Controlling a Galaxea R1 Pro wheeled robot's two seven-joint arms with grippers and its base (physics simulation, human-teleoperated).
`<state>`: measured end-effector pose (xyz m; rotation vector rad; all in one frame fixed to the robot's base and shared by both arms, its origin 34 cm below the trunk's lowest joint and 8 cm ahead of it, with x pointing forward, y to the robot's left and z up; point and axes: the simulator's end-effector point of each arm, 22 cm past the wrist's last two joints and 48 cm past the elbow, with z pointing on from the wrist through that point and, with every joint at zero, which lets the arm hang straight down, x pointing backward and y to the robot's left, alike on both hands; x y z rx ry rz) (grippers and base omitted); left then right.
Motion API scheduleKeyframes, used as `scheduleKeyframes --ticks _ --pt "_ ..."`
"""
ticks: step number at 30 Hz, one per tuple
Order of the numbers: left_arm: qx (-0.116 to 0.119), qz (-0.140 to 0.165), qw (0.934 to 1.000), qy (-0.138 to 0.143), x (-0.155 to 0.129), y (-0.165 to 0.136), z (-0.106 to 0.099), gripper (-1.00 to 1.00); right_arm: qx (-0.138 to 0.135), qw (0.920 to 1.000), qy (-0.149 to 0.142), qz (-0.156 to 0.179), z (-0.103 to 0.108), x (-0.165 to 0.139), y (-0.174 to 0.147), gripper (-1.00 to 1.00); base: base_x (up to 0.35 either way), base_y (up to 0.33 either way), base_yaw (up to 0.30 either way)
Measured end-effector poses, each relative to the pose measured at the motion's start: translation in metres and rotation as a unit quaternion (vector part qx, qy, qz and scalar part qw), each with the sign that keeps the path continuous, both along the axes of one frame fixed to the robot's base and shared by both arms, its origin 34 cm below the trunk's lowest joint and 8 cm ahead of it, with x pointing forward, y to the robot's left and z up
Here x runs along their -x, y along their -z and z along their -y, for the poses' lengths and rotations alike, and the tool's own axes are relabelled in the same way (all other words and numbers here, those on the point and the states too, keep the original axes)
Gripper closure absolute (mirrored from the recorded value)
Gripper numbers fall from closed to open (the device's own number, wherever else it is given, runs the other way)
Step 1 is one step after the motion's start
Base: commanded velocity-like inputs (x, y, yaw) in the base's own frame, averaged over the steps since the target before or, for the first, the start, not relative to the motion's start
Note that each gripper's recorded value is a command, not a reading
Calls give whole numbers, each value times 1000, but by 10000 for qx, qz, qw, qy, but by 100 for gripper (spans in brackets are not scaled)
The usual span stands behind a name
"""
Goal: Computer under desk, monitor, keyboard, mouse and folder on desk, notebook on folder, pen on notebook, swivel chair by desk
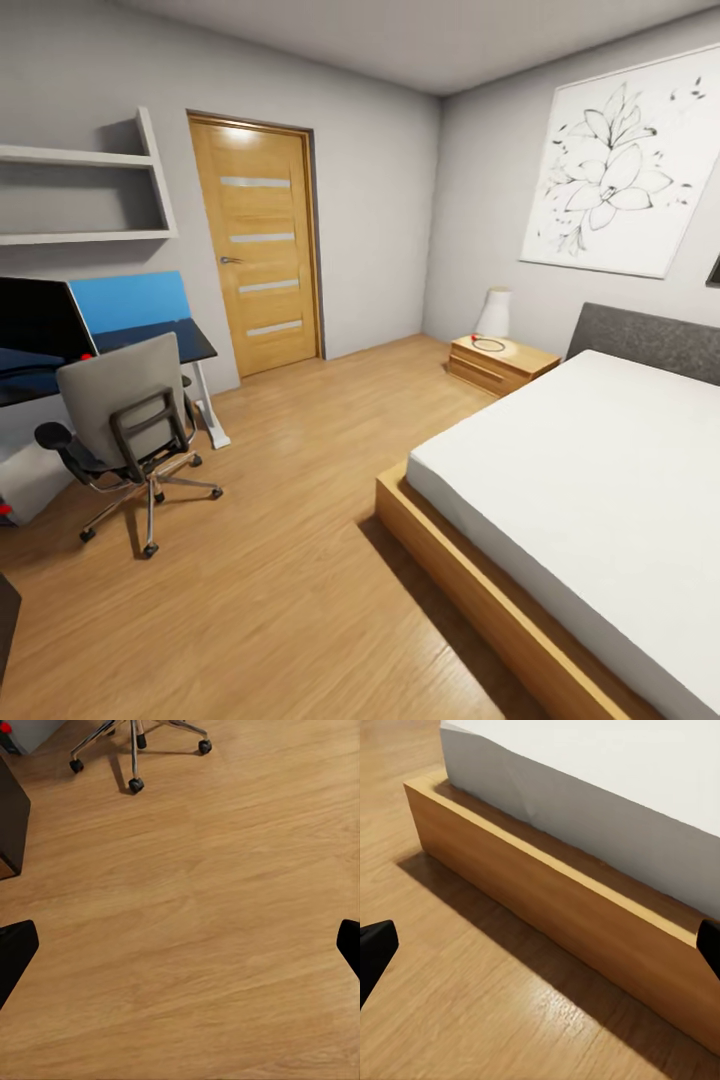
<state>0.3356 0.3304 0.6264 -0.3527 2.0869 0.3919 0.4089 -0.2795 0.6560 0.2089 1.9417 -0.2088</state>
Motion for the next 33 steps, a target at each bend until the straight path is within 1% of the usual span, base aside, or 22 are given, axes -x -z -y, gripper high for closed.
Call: scheduleKeyframes --ticks 1,3,6,7,9,14,23,27,33 --pt "-7 -54 10000 -12 3 2 -4 -100 -28 10000 -89 -26 -6 1 1 -100 183 35 0" --pt "76 -135 9999 41 7 6 5 -100 -46 10000 -56 -61 -8 4 3 -100 210 43 0" --pt "128 -202 9997 109 11 9 9 -100 -46 10000 -55 -61 -8 4 3 -100 223 47 0" --pt "142 -146 9997 105 8 8 12 -100 -48 10000 -41 -62 -8 4 3 -100 275 56 0" --pt "103 -61 9999 45 5 4 9 -100 -45 10000 -22 -65 -7 4 3 -100 287 44 0" --pt "0 -33 10000 -49 6 1 0 -100 -31 10000 -2 -69 -5 5 3 -100 312 12 0" --pt "-5 -34 10000 -40 6 1 -1 -100 -34 10000 -15 -69 -6 4 3 -100 281 0 5" --pt "-5 -37 10000 -42 6 1 -1 -100 -35 10000 -15 -71 -6 4 3 -100 63 0 160" --pt "-10 -40 10000 -58 6 1 -1 -100 -35 10000 -8 -71 -6 4 3 -100 56 0 255"
